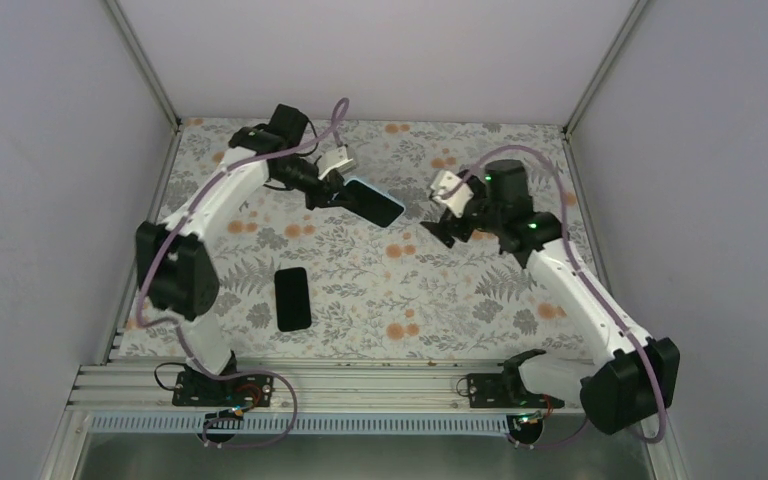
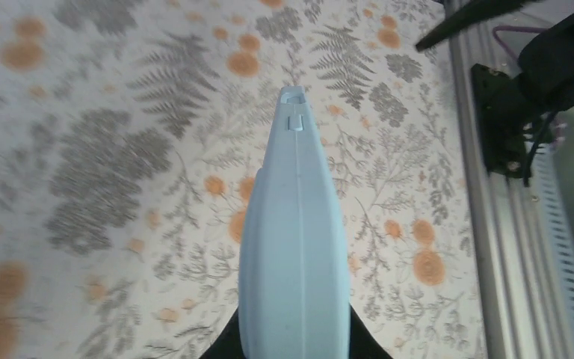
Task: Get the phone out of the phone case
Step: Pick up the phone at the center of the board, then remove the phone case from the phone.
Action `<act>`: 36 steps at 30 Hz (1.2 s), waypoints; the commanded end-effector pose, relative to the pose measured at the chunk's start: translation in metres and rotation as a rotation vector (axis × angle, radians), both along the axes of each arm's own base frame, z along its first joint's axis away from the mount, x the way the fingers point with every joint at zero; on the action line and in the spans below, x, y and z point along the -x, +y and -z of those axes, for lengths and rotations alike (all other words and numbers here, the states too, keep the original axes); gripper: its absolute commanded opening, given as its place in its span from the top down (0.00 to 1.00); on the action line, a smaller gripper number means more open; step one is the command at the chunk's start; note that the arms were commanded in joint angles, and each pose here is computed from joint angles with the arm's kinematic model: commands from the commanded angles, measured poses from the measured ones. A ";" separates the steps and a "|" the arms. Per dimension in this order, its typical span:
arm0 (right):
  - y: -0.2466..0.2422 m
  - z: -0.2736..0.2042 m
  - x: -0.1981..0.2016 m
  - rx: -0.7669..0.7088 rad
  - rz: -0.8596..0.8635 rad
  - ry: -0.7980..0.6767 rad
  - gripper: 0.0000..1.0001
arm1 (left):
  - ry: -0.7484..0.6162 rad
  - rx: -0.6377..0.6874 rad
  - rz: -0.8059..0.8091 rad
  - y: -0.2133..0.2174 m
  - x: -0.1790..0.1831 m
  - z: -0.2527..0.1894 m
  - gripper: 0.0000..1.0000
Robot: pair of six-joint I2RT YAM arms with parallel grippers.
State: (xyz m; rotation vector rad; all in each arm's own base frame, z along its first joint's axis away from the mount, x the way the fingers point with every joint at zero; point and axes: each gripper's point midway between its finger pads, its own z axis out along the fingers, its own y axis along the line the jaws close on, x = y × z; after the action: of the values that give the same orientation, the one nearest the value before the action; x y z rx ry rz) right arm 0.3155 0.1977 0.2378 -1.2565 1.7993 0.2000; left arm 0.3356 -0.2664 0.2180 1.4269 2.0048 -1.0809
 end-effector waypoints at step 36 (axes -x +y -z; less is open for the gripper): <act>-0.015 0.014 -0.075 -0.138 -0.011 0.058 0.13 | -0.354 0.056 0.119 -0.030 0.039 -0.048 0.98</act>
State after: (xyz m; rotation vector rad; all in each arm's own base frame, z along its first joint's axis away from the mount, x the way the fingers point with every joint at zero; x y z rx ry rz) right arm 0.3596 0.2020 0.2099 -1.2424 1.8178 0.4833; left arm 0.3144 -0.2847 0.2427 1.5590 1.7597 -0.7624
